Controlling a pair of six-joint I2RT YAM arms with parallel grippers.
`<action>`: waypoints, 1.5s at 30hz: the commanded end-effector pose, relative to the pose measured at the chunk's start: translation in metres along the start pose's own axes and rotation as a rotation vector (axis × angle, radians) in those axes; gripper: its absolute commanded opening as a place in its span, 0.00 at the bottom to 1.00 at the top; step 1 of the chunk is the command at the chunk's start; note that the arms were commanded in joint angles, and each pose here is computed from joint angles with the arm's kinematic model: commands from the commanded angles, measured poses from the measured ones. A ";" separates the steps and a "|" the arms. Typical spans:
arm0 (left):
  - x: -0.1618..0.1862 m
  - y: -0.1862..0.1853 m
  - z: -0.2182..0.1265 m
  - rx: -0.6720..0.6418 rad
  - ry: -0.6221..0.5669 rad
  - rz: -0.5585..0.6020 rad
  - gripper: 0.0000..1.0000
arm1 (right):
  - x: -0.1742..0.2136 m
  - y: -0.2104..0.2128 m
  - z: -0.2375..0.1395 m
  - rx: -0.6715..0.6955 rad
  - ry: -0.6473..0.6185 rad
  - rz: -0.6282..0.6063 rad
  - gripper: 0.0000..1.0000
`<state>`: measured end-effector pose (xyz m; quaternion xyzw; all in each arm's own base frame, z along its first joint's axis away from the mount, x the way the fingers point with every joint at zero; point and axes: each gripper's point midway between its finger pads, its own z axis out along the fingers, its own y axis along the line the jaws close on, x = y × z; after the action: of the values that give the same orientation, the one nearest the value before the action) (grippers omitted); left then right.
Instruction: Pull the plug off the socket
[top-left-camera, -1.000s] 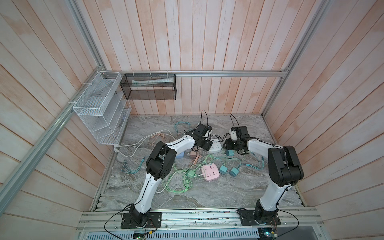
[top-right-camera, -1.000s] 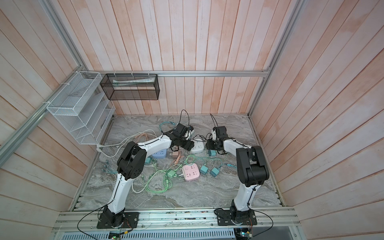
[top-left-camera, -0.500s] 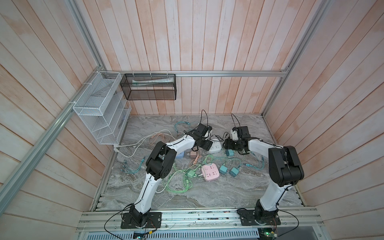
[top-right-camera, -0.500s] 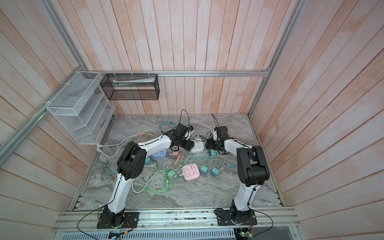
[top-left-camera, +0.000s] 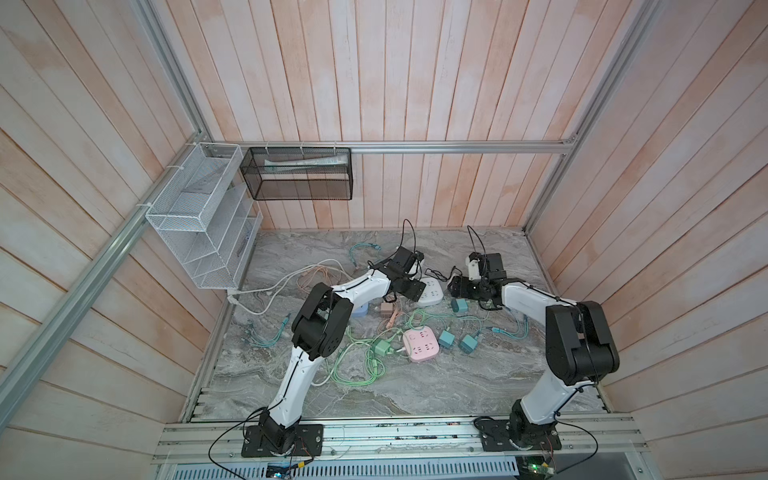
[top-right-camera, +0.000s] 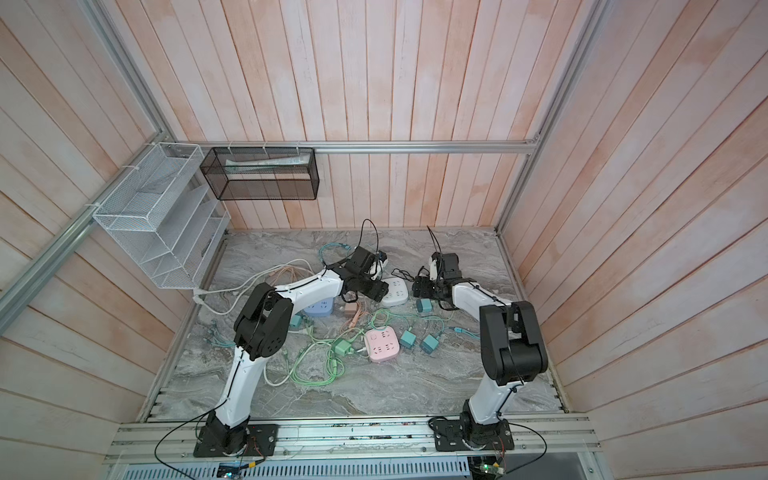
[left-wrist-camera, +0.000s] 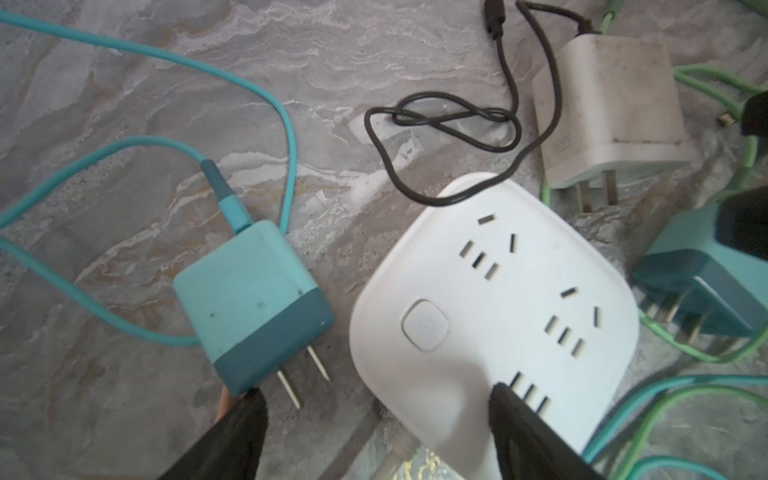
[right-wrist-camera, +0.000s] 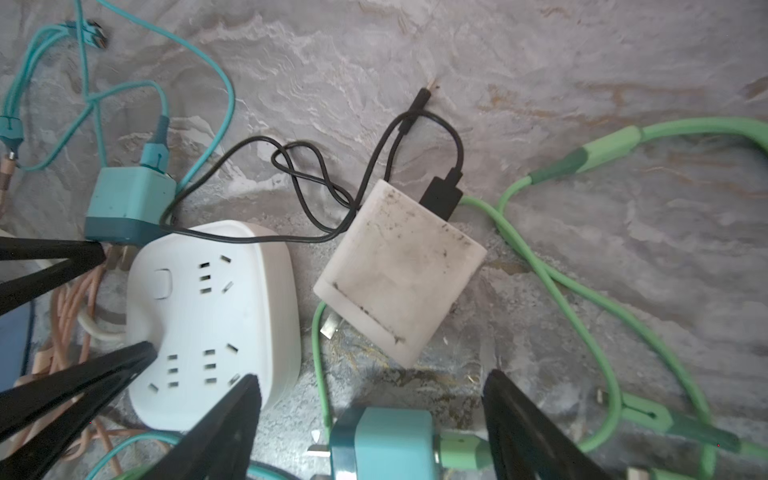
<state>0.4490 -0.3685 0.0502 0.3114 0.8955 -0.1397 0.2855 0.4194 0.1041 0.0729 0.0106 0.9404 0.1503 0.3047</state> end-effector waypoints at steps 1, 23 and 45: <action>0.045 0.008 0.006 -0.059 0.158 0.012 0.92 | -0.017 -0.006 -0.017 0.041 -0.104 -0.036 0.82; -0.035 0.012 -0.083 -0.127 -0.149 0.008 1.00 | -0.009 -0.102 -0.143 0.331 -0.747 -0.054 0.96; 0.024 0.126 -0.201 -0.429 -0.454 -0.368 1.00 | -0.008 -0.105 -0.104 0.252 -0.837 -0.132 0.98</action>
<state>0.4265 -0.1916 0.1663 0.0780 0.8806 -0.0735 0.4615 0.3651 -0.0297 0.1009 0.0648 0.7743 -0.0081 0.6294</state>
